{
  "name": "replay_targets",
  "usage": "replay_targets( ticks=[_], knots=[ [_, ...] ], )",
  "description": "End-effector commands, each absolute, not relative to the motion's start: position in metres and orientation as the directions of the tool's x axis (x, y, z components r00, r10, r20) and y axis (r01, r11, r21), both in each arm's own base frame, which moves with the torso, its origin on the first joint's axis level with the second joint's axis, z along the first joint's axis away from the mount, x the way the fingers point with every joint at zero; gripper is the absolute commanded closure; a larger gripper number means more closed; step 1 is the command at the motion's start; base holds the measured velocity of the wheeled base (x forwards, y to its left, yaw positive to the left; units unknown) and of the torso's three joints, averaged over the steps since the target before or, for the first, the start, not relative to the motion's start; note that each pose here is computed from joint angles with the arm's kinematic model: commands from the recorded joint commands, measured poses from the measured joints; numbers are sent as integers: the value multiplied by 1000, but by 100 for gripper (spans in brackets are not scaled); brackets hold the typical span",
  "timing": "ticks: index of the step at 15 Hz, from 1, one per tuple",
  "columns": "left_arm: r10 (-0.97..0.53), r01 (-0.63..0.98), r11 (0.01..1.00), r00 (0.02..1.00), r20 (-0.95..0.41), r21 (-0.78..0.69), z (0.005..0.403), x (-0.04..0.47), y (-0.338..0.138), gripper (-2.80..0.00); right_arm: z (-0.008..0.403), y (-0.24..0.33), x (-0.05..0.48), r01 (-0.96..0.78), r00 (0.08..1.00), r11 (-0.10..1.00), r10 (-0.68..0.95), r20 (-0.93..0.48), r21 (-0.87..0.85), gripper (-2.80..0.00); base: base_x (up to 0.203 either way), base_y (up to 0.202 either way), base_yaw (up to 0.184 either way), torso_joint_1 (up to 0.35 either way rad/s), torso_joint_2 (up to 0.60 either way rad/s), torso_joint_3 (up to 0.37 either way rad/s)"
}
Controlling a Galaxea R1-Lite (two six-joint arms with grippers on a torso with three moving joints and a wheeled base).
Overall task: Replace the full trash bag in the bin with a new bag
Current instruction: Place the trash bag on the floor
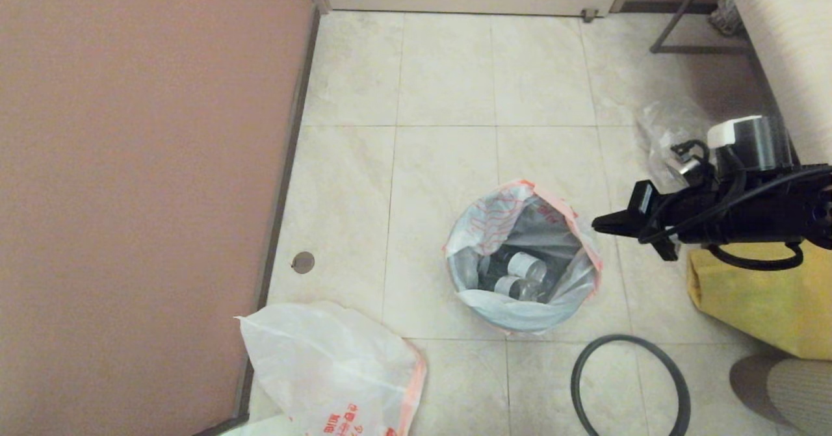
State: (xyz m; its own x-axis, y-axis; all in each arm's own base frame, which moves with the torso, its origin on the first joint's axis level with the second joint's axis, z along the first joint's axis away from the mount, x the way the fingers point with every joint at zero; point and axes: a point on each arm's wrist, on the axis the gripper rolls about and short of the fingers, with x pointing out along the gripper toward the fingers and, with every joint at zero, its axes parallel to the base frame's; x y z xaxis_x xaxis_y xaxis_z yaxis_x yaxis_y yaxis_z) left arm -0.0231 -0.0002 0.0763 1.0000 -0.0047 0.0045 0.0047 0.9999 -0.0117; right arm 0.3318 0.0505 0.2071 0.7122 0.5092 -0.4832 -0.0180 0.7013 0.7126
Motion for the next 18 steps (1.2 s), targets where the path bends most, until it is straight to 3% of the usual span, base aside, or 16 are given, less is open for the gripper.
replay_targets(
  ticks=[1, 3, 6, 8, 11, 18],
  knots=[
    [-4, 4, 1000, 1000, 3, -12, 76, -23, 0, 0, 207, 65, 313, -21, 740, 808, 409, -534, 589, -280, 0, 0, 0, 0, 0, 0],
    [-5, 5, 1000, 1000, 3, -12, 76, -23, 0, 0, 211, 81, 296, -78, 737, 836, 415, -534, 543, -280, 0, 0, 0, 0, 0, 0],
    [-4, 4, 1000, 1000, 3, -12, 76, -23, 0, 0, 203, 100, 290, -71, 779, 920, 292, -555, 385, -280, 0, 0, 0, 0, 0, 0],
    [-5, 5, 1000, 1000, 3, -12, 76, -23, 0, 0, 199, 112, 290, -135, 827, 940, 281, -487, 313, -280, 0, 0, 0, 0, 0, 0],
    [-5, 5, 1000, 1000, 3, -12, 76, -23, 0, 0, 176, 126, 306, -186, 876, 974, 222, -427, 126, -280, 0, 0, 0, 0, 0, 0],
    [-5, 5, 1000, 1000, 3, -12, 76, -23, 0, 0, 149, 117, 360, -198, 928, 975, 154, -339, -100, -280, 0, 0, 0, 0, 0, 0]
  ],
)
